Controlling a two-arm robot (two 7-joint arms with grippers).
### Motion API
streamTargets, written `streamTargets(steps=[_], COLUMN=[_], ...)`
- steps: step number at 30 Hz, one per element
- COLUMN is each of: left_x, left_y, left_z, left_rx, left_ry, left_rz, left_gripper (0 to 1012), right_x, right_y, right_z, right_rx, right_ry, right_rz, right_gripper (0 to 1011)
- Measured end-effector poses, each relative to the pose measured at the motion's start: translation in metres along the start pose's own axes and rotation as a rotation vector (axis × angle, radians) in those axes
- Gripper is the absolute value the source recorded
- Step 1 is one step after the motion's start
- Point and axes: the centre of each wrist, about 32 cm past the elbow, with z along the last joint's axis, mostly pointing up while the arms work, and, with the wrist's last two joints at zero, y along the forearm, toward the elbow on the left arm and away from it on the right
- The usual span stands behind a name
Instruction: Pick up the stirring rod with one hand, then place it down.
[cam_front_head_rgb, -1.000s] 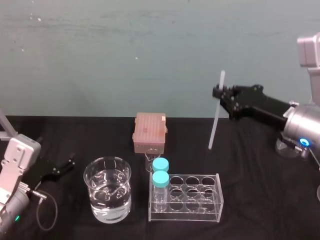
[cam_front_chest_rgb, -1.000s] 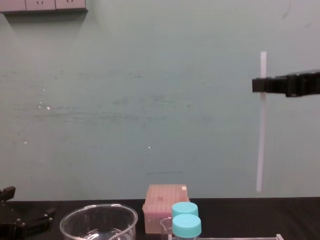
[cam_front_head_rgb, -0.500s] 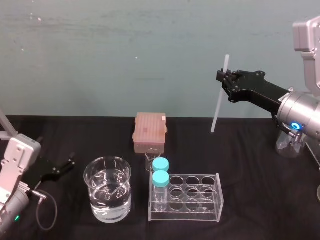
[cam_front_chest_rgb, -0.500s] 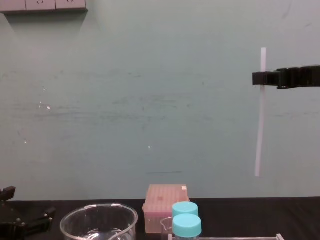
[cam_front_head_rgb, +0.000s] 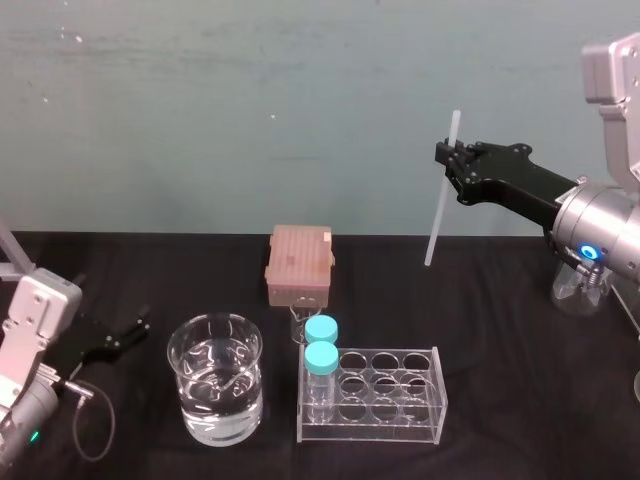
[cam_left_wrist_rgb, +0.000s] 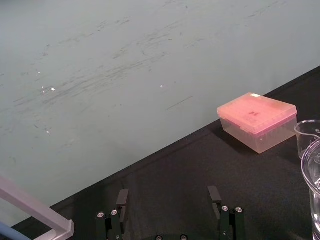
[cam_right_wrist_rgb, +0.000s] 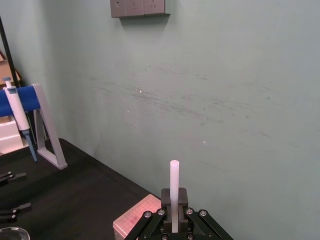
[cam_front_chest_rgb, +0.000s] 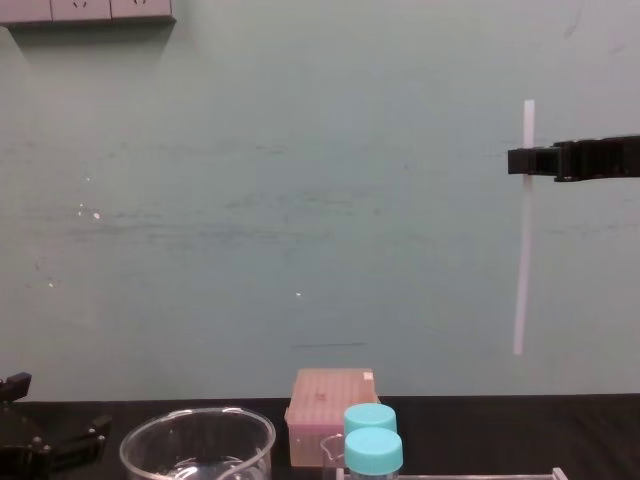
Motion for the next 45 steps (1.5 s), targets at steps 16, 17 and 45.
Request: streamTargets(steps=[16,17,45], left_x=[0.0,0.0,0.0], left_y=[0.0,0.0,0.0], left_z=[0.0,0.0,0.0], left_rx=[0.0,0.0,0.0], left_ry=[0.0,0.0,0.0], left_rz=[0.0,0.0,0.0], left_gripper=[1005,1005,1005], right_x=[0.0001,0.0001,0.0002], right_y=[0.0001,0.0,0.0], right_z=[0.0005,0.0005,0.0006], right_rx=[0.004,0.004,0.005], right_ry=[0.0,0.0,0.0], right_rz=[0.006,0.006,0.009], right_gripper=[69,69,69])
